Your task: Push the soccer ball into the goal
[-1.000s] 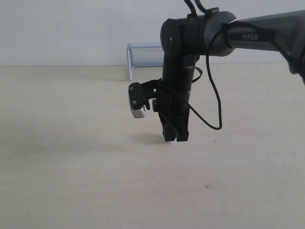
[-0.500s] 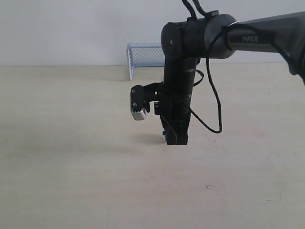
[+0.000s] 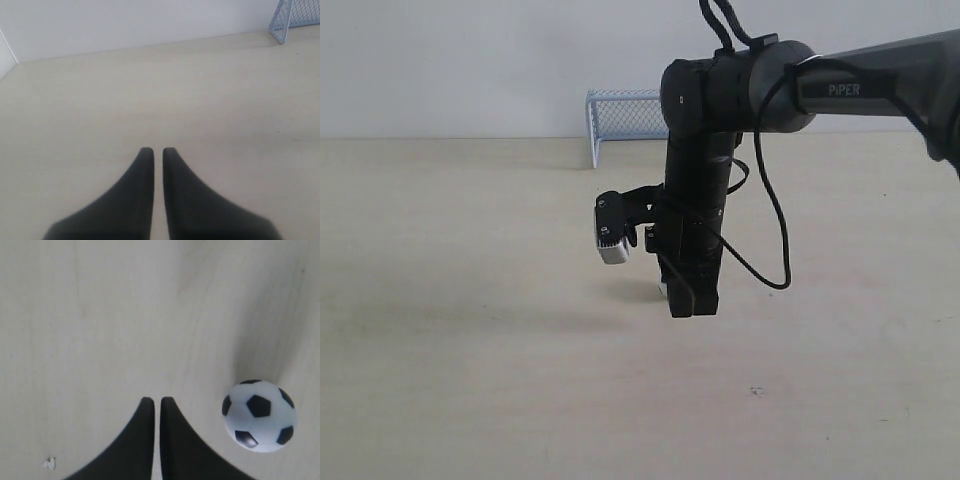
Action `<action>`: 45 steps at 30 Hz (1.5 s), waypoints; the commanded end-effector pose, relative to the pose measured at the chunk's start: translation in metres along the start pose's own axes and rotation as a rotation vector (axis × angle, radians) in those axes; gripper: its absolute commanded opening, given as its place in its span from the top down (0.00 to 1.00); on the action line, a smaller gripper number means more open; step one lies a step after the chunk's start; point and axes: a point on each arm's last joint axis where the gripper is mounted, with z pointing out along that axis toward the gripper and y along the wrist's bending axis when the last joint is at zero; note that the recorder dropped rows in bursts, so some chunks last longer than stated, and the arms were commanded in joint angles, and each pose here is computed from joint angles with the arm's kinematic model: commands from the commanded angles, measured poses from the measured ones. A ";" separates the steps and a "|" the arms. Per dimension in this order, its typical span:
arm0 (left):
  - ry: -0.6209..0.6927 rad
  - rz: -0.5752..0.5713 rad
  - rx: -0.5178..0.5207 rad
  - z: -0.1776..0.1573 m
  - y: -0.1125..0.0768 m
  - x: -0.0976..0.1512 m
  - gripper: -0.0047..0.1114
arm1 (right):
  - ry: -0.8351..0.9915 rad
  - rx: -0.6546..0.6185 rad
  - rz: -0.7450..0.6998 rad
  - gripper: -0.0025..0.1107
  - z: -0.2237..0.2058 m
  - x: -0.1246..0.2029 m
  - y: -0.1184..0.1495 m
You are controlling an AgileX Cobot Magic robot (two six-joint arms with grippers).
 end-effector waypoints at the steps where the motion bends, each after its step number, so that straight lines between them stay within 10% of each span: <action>1: -0.003 -0.006 0.008 0.000 0.000 -0.002 0.91 | -0.007 -0.004 -0.011 0.98 -0.002 -0.001 0.001; 18: -0.003 -0.006 0.008 0.000 0.000 -0.002 0.91 | -0.007 -0.004 -0.018 0.98 -0.002 -0.001 0.001; 22: -0.003 -0.006 0.008 0.000 0.000 -0.002 0.91 | -0.062 0.383 0.176 0.98 -0.010 -0.003 -0.033; 27: -0.003 -0.006 0.008 0.000 0.000 -0.002 0.91 | 0.078 0.067 -0.003 0.98 -0.015 0.006 -0.002; 45: -0.003 -0.006 0.008 0.000 0.000 -0.002 0.91 | -0.019 0.119 0.093 0.98 -0.052 0.003 0.011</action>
